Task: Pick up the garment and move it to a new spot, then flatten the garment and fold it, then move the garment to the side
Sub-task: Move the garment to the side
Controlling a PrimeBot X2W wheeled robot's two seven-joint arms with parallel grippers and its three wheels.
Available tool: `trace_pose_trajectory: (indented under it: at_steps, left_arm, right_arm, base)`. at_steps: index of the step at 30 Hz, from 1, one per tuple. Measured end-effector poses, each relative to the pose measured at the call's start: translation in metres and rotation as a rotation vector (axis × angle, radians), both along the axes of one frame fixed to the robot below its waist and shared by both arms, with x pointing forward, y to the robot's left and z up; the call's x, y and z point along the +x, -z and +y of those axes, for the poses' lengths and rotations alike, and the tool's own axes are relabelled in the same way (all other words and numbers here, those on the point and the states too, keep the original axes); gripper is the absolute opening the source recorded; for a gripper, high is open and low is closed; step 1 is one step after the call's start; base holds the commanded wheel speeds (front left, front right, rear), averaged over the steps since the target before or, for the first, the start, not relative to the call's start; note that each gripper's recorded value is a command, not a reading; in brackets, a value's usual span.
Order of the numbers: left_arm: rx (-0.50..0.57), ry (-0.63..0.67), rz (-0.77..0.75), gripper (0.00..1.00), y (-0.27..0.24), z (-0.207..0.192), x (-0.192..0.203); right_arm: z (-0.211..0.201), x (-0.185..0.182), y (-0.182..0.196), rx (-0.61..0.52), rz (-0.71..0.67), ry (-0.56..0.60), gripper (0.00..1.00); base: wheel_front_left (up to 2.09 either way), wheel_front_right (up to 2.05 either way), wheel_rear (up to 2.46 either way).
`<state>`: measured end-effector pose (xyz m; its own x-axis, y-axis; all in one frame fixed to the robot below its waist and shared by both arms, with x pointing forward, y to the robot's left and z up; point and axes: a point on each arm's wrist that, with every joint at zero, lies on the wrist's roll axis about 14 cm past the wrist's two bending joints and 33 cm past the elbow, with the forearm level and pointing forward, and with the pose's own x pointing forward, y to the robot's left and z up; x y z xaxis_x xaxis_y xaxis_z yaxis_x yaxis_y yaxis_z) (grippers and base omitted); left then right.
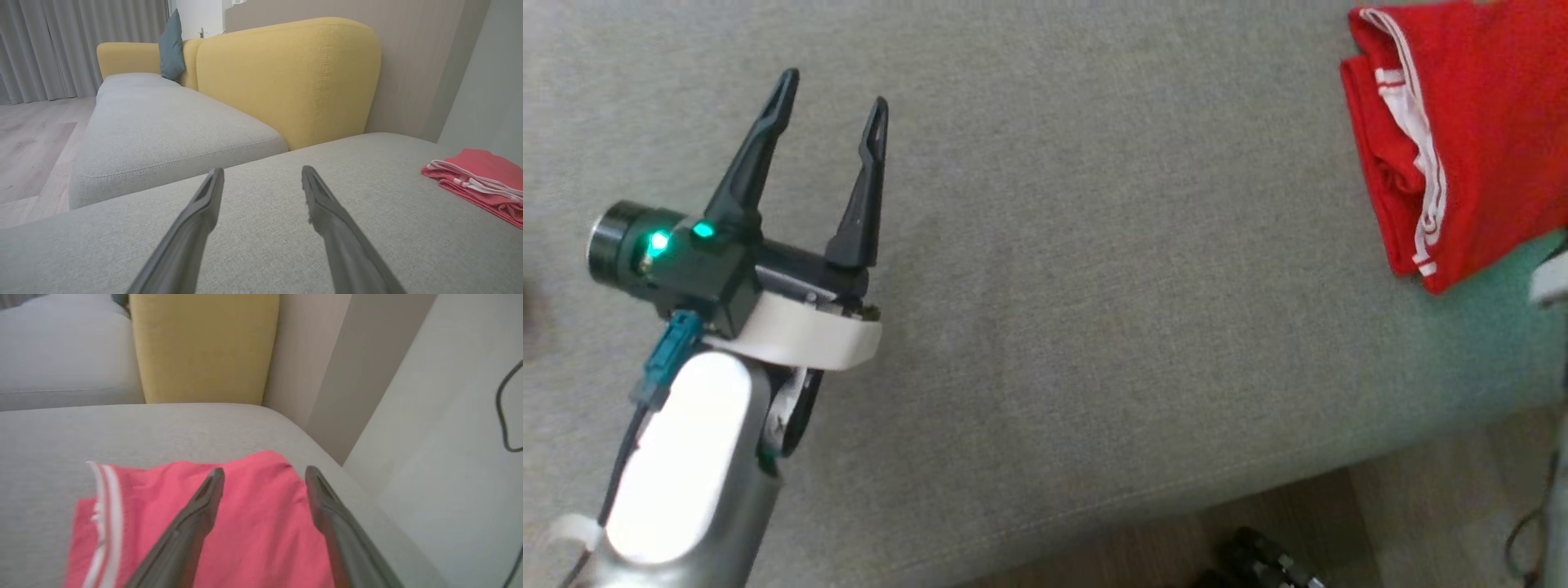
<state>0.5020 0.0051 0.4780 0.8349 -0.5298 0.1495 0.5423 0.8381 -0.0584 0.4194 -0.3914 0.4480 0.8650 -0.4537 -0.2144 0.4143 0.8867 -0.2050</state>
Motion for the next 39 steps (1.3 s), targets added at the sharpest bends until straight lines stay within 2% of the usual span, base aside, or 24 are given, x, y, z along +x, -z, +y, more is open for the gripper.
trace_pose_trajectory:
  at_steps: [10,18,25,30,39]
  left_arm:
    - [0.034,-0.146,0.037,1.0,-0.009,0.045,-0.035]
    - [0.053,-0.261,0.036,1.0,-0.02,0.083,-0.054]
    - [0.08,-0.37,0.06,1.0,-0.021,0.118,-0.087]
    - [0.086,-0.428,0.076,1.0,-0.022,0.136,-0.124]
    - [0.089,-0.454,0.076,1.0,-0.023,0.142,-0.15]
  right_arm:
    - [0.121,-0.003,-0.035,0.098,-0.18,-0.28,1.0]
    - [0.185,-0.002,-0.043,0.197,-0.201,-0.436,1.0]
    - [0.208,-0.018,-0.049,0.236,-0.193,-0.495,1.0]
    - [0.214,-0.044,-0.057,0.263,-0.192,-0.512,1.0]
    - [0.215,-0.066,-0.063,0.276,-0.203,-0.514,1.0]
  base:
    - [0.0,0.0,0.0]
    - [0.0,0.0,0.0]
    - [0.0,0.0,0.0]
    - [0.0,0.0,0.0]
    - [0.0,0.0,0.0]
